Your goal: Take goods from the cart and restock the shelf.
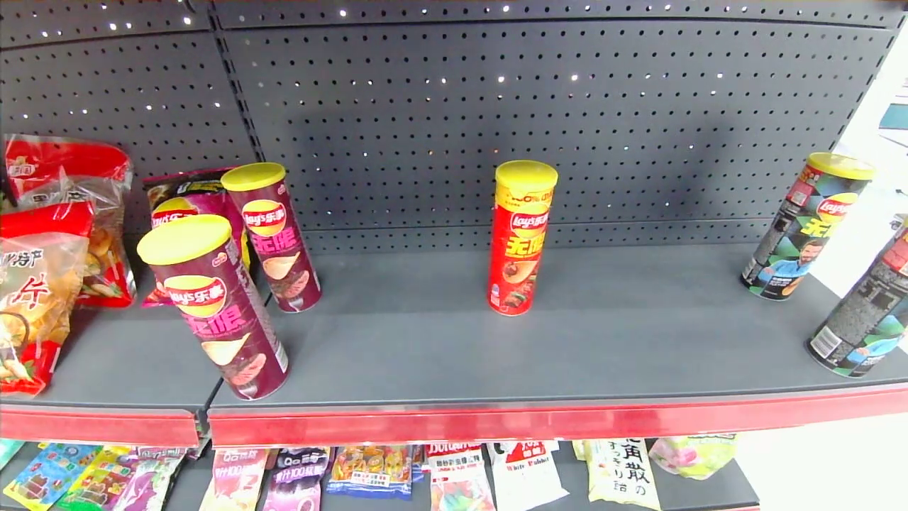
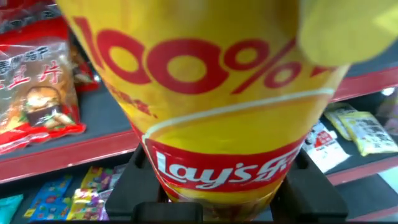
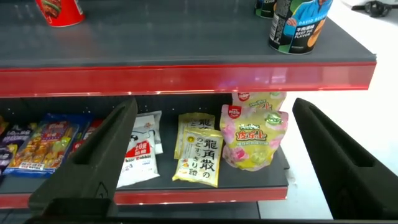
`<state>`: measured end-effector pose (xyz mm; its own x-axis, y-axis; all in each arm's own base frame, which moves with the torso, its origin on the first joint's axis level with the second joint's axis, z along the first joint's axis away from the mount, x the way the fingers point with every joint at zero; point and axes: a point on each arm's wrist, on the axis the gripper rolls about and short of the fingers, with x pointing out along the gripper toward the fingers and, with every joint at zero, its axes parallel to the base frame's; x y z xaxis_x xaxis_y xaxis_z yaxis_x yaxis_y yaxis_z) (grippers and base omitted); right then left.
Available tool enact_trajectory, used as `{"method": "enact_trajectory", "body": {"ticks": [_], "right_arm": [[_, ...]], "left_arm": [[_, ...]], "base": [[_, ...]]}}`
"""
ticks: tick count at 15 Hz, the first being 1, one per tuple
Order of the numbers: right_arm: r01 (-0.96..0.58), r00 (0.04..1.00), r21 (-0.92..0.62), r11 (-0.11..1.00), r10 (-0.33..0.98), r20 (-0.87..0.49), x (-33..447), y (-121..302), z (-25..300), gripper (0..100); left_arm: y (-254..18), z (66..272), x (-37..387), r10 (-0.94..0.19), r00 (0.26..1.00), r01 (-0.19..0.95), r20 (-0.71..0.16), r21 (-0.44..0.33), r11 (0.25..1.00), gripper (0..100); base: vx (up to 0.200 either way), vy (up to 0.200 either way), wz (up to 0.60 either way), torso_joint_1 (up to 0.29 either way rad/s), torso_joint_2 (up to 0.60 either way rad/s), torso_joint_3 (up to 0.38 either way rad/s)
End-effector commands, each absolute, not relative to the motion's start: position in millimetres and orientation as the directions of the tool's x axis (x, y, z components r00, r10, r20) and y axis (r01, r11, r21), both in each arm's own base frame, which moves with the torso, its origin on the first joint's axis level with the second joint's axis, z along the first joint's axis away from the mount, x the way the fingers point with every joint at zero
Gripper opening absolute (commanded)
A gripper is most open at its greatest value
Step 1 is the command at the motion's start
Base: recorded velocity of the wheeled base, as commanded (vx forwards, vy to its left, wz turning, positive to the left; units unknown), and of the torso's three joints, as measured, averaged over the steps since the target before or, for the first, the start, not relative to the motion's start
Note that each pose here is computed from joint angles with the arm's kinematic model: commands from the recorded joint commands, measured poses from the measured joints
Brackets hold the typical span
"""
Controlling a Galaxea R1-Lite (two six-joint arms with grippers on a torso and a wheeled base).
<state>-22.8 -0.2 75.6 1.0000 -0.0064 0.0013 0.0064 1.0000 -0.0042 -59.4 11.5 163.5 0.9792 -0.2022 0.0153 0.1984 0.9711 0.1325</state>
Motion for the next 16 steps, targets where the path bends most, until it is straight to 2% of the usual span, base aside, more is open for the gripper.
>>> {"method": "enact_trajectory", "body": {"ticks": [1, 4, 5, 8, 9, 10, 11, 12, 13, 14, 16], "right_arm": [[0.008, 1.0, -0.002, 1.0, -0.008, 0.002, -23, 0, 76, 100], [0.012, 1.0, -0.006, 1.0, -0.012, 0.002, -23, 0, 76, 100], [0.017, 1.0, -0.006, 1.0, -0.017, 0.002, -23, 0, 76, 100], [0.017, 1.0, -0.021, 1.0, -0.017, 0.003, -23, 0, 76, 100], [0.014, 1.0, -0.026, 1.0, -0.014, 0.003, -23, 0, 76, 100], [0.011, 1.0, -0.029, 1.0, -0.011, 0.018, -23, 0, 78, 100], [-0.004, 0.997, -0.023, 1.0, 0.006, 0.074, -27, 0, 98, 100], [-0.015, 0.998, 0.064, 0.998, 0.011, 0.066, -17, -1, 153, 100], [-0.021, 0.996, 0.142, 0.99, 0.009, 0.084, -14, -1, 177, 100], [-0.055, 0.995, 0.143, 0.988, 0.043, 0.089, -13, 0, 192, 100], [-0.202, 0.979, 0.107, 0.974, 0.203, 0.002, 8, 4, 199, 100]], "left_arm": [[11, 164, -60, -0.221, 0.975, 0.217, 0.015, 0.129, 0.968, 0], [11, 164, -60, -0.231, 0.973, 0.23, 0.017, 0.062, 0.971, 0], [11, 168, -61, -0.216, 0.976, 0.216, 0.021, 0.017, 0.976, 0], [11, 168, -59, -0.132, 0.991, 0.132, -0.008, 0.011, 0.991, 0], [12, 168, -57, -0.058, 0.998, 0.059, -0.029, 0.014, 0.998, 0], [13, 169, -55, -0.037, 0.998, 0.037, -0.041, 0.016, 0.999, 0], [12, 173, -52, -0.032, 0.998, 0.033, -0.055, 0.017, 0.999, 0], [11, 183, -45, -0.006, 0.996, 0.007, -0.085, 0.022, 1.0, 0], [9, 187, -41, 0.036, 0.994, -0.033, -0.103, 0.028, 0.999, 0], [6, 190, -38, 0.118, 0.987, -0.114, -0.113, 0.044, 0.993, 0], [3, 196, -38, 0.21, 0.971, -0.206, -0.115, 0.045, 0.978, 0]], "base": [[0.0, 0.0, 0.0, 0.0, 0.0, 0.0], [0.0, 0.0, 0.0, 0.0, 0.0, 0.0], [0.0, 0.0, 0.0, 0.0, 0.0, 0.0], [0.0, 0.0, 0.0, 0.0, 0.0, 0.0], [0.0, 0.0, 0.0, 0.0, 0.0, 0.0], [0.0, 0.0, 0.0, 0.0, 0.0, 0.0], [0.0, 0.0, 0.0, 0.0, 0.0, 0.0], [0.0, 0.0, 0.0, 0.0, 0.0, 0.0], [0.0, 0.0, 0.0, 0.0, 0.0, 0.0], [0.0, 0.0, 0.0, 0.0, 0.0, 0.0], [0.0, 0.0, 0.0, 0.0, 0.0, 0.0]]}}
